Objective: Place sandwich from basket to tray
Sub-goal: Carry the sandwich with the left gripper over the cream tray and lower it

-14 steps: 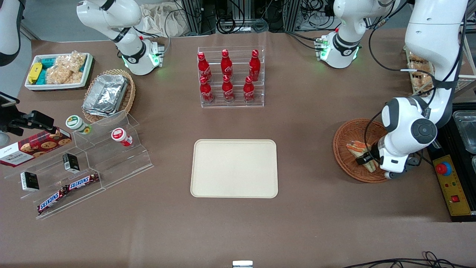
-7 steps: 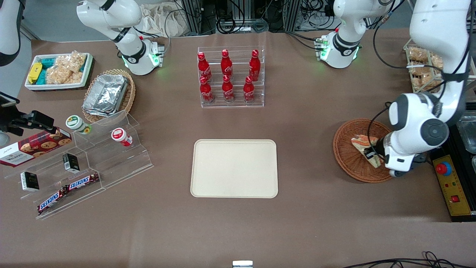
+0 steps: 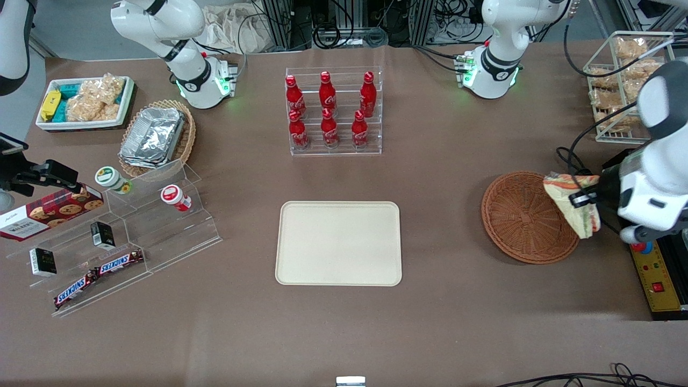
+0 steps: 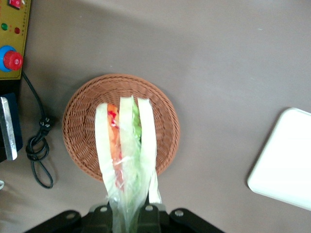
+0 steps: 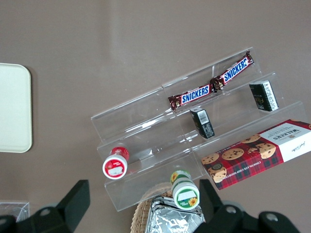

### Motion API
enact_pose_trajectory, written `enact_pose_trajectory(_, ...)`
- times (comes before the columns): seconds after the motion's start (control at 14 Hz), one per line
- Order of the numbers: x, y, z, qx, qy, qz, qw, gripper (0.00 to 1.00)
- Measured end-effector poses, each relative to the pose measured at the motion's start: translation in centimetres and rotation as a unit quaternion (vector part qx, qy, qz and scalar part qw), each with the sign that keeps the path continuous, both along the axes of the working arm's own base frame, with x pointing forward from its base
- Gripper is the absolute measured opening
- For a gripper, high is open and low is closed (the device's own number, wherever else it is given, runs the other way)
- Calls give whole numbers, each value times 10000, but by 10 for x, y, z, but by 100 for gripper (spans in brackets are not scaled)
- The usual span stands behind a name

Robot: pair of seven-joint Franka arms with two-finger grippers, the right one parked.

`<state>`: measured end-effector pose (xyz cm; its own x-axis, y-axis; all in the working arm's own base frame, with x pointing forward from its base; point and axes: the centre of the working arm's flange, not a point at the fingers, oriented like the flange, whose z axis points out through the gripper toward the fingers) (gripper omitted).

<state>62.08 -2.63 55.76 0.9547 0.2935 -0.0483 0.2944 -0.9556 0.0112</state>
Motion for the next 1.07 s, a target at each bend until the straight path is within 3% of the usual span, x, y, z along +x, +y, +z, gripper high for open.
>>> enact_pose_trajectory(0.29,14,-50,-20,-170,34,-563,9983,18)
enact_pose_trajectory(0.43,22,-123,-59,-254,55,-1100,9936,18)
enact_pose_trajectory(0.64,16,-237,-133,-334,125,-1798,9831,18)
enact_pose_trajectory(0.86,8,-309,-214,-441,87,-2120,9762,18)
enact_pose_trajectory(1.07,8,-337,-274,-445,-100,-2151,9755,18)
